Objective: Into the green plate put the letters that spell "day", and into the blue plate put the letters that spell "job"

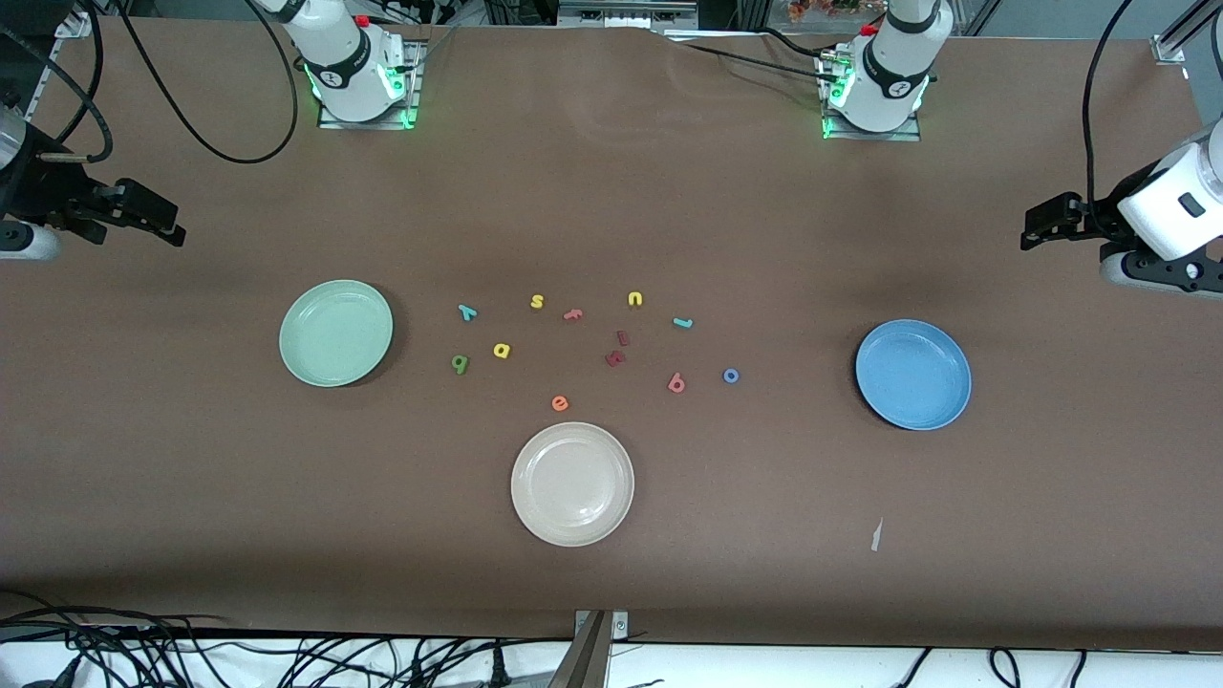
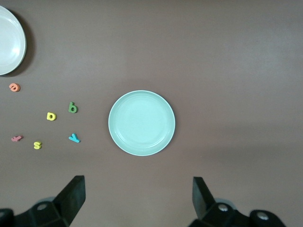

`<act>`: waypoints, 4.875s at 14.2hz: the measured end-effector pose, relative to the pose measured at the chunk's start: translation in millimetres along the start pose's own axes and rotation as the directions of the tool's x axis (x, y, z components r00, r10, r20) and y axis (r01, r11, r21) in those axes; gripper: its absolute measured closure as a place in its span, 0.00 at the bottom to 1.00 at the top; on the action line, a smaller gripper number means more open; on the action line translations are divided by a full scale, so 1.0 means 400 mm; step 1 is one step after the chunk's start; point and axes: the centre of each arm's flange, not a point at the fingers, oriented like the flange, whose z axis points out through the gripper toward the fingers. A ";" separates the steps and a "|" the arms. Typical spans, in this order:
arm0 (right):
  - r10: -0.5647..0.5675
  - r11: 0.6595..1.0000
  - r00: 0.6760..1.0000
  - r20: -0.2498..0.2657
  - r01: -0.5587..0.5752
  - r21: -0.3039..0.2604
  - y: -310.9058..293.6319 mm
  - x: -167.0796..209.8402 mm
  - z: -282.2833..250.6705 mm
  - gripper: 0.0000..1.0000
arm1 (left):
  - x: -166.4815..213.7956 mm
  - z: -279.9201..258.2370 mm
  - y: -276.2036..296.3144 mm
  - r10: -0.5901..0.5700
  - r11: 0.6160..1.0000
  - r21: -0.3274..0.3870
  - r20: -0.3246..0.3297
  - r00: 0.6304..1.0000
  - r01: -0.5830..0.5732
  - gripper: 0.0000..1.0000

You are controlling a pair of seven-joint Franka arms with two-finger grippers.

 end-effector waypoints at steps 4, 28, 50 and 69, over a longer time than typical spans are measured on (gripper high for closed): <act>0.000 1.000 1.000 0.000 0.000 0.000 0.000 0.000 0.000 0.00 | 0.000 0.003 0.000 0.000 1.000 0.000 0.002 1.000 0.000 0.00; 0.000 1.000 1.000 0.000 0.000 0.000 0.000 0.000 0.000 0.00 | 0.001 0.006 0.000 0.000 1.000 -0.001 0.004 1.000 0.000 0.00; 0.000 1.000 1.000 0.000 0.000 0.000 0.000 0.000 0.000 0.00 | 0.001 0.006 0.000 0.000 1.000 -0.001 0.004 1.000 0.000 0.00; -0.022 0.999 0.992 0.128 0.027 -0.040 -0.045 0.081 0.214 0.00 | 0.010 0.023 -0.001 0.001 1.000 -0.003 0.018 1.000 -0.001 0.00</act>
